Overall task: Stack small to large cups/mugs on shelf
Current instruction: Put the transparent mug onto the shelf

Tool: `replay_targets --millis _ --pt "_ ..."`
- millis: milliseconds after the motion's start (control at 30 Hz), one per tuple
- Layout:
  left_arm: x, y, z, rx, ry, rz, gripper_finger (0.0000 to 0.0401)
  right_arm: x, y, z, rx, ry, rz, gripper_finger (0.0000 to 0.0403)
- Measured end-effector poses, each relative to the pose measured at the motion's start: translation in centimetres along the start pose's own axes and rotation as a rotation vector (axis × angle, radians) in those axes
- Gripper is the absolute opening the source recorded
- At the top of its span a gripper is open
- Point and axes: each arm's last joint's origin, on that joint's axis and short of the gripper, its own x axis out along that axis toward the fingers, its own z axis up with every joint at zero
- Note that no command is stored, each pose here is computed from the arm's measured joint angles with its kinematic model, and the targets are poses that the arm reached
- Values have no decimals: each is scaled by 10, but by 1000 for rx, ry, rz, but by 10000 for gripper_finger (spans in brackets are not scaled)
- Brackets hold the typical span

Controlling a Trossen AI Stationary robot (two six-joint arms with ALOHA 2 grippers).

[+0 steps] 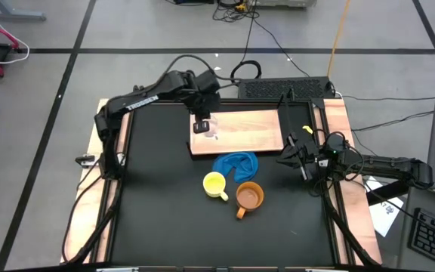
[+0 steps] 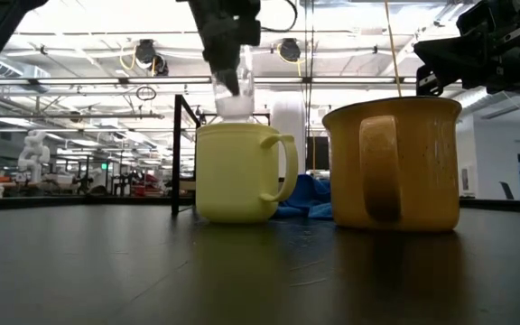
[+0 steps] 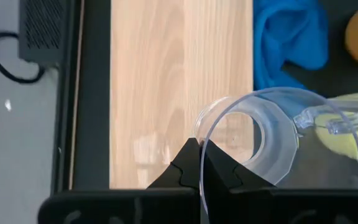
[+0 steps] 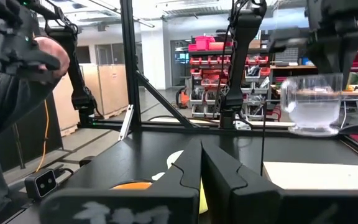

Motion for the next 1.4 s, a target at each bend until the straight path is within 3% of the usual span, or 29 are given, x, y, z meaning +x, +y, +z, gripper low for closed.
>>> replay_targets --millis 267,400,667,1400 --pt "25 4 3 -7 33 -36 0 0 0 -1 4 6 0 0" --pt "24 6 6 -4 -24 -61 0 0 0 -1 4 6 -1 0" --pt "28 5 4 -6 -6 -60 0 0 0 -1 4 6 -1 0" --pt "79 14 -22 -63 91 -59 0 0 0 -1 4 6 -1 0"
